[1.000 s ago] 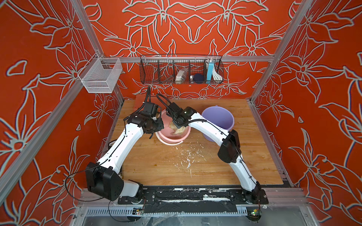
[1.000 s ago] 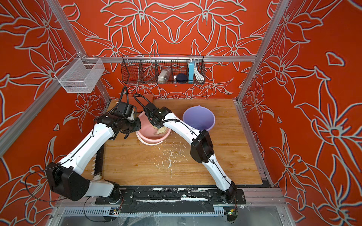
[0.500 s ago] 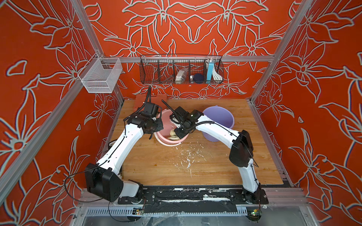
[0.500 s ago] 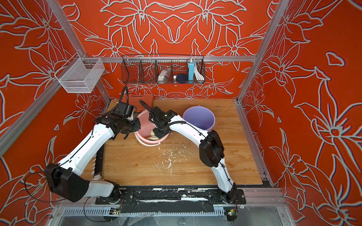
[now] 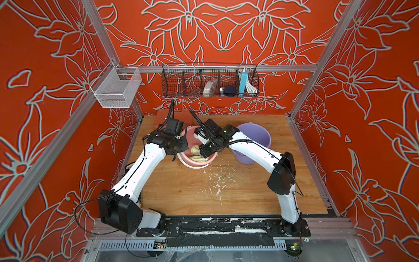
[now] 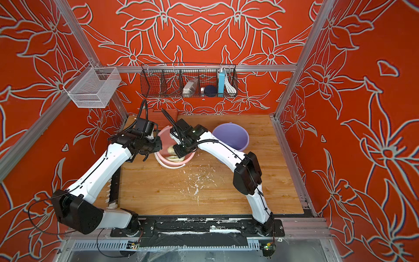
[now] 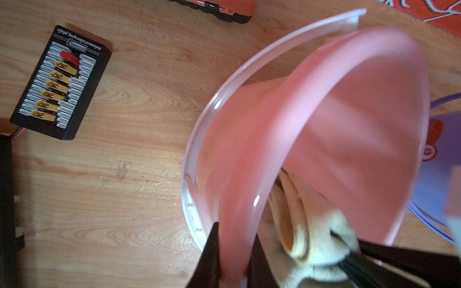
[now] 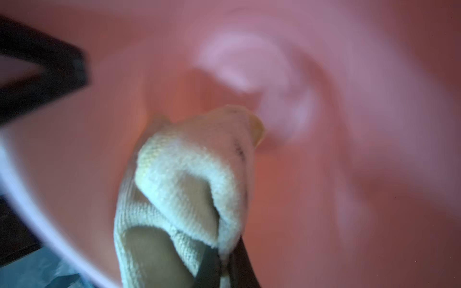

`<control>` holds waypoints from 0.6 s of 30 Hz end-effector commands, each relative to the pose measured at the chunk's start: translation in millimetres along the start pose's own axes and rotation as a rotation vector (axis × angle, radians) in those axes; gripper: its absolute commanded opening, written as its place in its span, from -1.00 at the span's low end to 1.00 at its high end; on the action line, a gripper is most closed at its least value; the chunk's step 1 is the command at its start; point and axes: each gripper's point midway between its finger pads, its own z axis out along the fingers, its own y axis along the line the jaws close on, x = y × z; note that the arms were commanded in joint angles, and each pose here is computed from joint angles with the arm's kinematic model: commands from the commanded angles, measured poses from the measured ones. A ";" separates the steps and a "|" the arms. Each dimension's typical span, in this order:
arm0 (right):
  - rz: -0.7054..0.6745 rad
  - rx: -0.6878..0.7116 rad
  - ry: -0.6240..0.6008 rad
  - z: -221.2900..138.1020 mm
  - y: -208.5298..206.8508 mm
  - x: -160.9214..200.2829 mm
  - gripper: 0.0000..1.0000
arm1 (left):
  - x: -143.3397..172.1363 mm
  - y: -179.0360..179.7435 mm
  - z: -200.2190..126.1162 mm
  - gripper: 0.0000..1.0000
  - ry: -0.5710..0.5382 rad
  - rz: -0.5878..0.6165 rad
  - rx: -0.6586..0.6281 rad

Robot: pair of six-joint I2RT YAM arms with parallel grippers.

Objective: Wipe the inside of the bucket with a cloth
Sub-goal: Wipe the dirt from the inside of the bucket.

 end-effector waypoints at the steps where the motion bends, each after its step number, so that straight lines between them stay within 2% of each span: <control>1: -0.001 0.281 0.037 0.5 -58.1 8.0 -1.00 | -0.6 -13.1 -25.1 -1.00 0.004 0.009 0.083; 8: -0.017 0.572 -0.017 -12.5 -101.7 -21.9 -1.00 | 13.5 -21.2 -43.6 -1.00 0.067 0.008 0.149; 11: -0.023 0.618 -0.051 -13.4 -107.5 -37.6 -1.00 | 24.3 -29.9 -45.9 -1.00 0.129 0.001 0.201; 15: -0.022 0.542 -0.131 -11.0 -93.2 -62.9 -1.00 | 33.5 -35.5 -47.6 -1.00 0.171 -0.002 0.240; 18: -0.038 0.399 -0.227 -12.5 -65.9 -84.4 -1.00 | 37.1 -38.5 -48.3 -1.00 0.193 -0.004 0.258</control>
